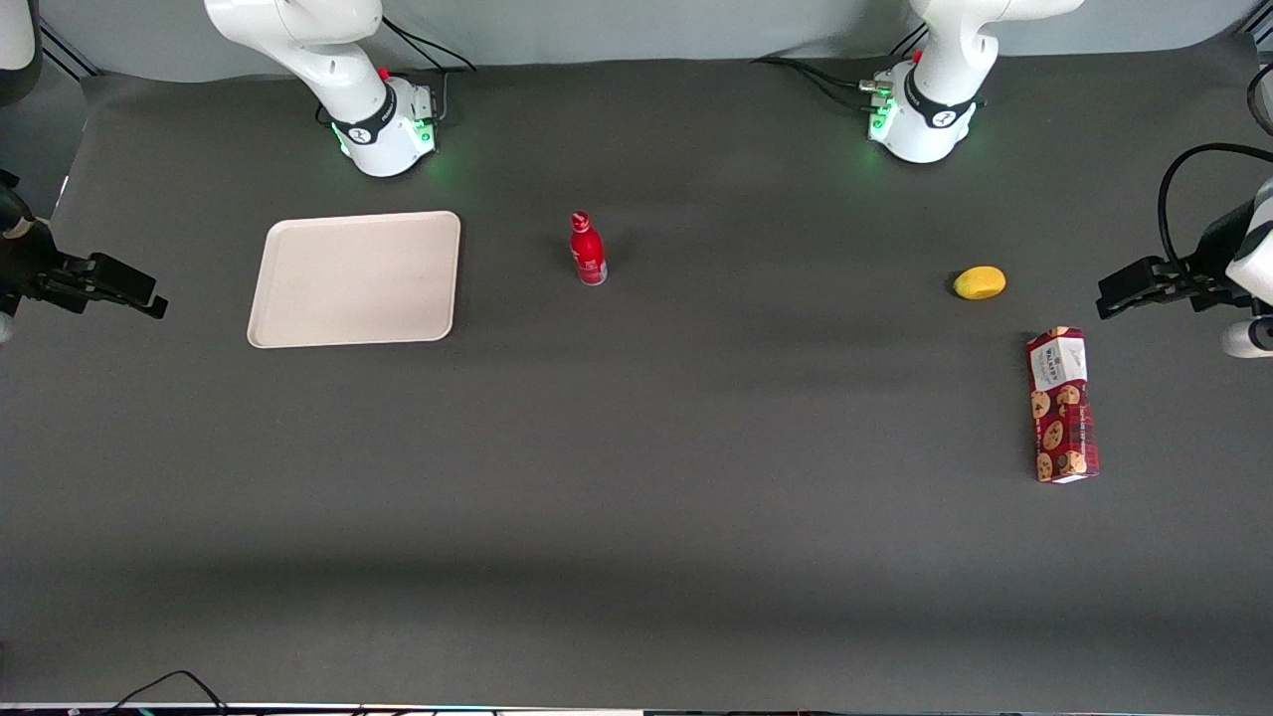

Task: Place coke bottle on tray
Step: 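Move the open right gripper over the red Coca-Cola bottle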

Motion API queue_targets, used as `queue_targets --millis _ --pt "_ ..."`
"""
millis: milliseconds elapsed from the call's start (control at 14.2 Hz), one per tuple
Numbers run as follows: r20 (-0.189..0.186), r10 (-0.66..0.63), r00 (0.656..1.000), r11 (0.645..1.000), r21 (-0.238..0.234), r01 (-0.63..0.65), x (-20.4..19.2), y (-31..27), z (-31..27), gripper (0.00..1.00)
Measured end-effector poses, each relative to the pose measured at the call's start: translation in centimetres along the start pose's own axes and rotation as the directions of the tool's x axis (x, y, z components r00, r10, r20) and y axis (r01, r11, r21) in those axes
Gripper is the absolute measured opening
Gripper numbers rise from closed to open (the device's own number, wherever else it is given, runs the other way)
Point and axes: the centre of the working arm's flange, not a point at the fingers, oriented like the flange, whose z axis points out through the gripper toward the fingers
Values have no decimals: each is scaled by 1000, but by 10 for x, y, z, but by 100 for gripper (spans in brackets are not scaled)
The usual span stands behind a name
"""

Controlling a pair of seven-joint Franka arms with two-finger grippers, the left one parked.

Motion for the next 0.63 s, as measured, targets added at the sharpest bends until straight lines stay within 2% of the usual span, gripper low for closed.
queue_targets --millis 140,351,491,632 --pt "32 -40 999 999 0 40 -5 -16 3 100" --pt "94 -173 980 985 16 172 -23 -85 8 100" --pt "120 -242 963 970 43 239 -41 -138 14 100" --pt "133 -252 959 968 55 246 -61 -186 16 100"
